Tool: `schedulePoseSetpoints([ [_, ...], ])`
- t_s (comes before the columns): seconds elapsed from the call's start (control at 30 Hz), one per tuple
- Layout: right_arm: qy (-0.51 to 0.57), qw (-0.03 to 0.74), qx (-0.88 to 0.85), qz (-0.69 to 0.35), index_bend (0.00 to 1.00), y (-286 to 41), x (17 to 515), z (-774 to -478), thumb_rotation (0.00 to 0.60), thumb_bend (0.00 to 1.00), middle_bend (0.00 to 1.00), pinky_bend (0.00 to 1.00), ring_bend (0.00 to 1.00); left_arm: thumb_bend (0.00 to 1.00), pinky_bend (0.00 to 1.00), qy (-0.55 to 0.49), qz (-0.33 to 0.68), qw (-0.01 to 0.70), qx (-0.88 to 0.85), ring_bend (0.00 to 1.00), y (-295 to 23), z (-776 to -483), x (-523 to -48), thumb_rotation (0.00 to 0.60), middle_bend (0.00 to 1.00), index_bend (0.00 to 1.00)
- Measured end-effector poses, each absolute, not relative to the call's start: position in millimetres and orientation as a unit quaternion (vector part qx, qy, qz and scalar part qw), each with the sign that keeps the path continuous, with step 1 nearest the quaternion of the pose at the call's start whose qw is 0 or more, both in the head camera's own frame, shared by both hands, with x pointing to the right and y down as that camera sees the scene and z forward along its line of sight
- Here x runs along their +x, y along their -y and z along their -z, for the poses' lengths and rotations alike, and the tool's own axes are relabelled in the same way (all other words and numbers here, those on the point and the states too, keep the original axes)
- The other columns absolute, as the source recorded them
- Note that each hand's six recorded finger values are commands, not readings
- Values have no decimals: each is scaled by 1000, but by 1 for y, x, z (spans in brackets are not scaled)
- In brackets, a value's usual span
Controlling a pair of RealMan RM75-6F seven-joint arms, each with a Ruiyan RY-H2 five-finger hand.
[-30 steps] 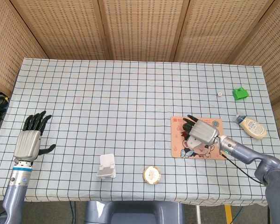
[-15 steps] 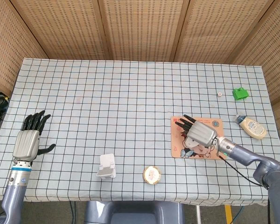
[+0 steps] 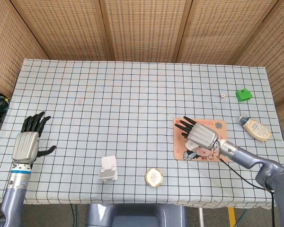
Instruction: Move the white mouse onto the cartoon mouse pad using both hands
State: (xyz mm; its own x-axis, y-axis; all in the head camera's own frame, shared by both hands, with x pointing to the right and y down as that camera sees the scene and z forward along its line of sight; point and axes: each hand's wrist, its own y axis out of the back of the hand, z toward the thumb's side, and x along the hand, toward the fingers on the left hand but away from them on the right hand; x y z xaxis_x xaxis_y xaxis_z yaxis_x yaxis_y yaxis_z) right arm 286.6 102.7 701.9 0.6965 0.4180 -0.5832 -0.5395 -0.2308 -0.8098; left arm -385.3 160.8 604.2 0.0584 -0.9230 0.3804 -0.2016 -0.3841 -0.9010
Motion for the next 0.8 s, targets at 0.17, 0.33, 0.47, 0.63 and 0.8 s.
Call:
schedulePoseSetpoints([
  [0.17,-27,614,-681,-399,216,-99,289,-700,600,161,0,0,0,164,0,-441,528,339,-642,0,-160,-603,-387,600,0,120],
  [0.33,48,584,-692,-422,176,-89,295,-691,600,137,0,0,0,163,0,-442,529,338,-641,0,-160,-603,-389,600,0,120],
  [0.47,128,558,-692,-440,167,-79,305,-680,600,128,0,0,0,164,0,-444,530,341,-637,0,-159,-602,-390,600,0,119],
  [0.63,215,530,-683,-454,145,-72,321,-665,600,122,0,0,0,164,0,-447,532,351,-628,0,-158,-600,-393,600,0,107],
  [0.8,297,492,-673,-466,82,-75,346,-654,600,112,0,0,0,165,0,-445,536,360,-621,0,-157,-600,-395,600,0,81],
])
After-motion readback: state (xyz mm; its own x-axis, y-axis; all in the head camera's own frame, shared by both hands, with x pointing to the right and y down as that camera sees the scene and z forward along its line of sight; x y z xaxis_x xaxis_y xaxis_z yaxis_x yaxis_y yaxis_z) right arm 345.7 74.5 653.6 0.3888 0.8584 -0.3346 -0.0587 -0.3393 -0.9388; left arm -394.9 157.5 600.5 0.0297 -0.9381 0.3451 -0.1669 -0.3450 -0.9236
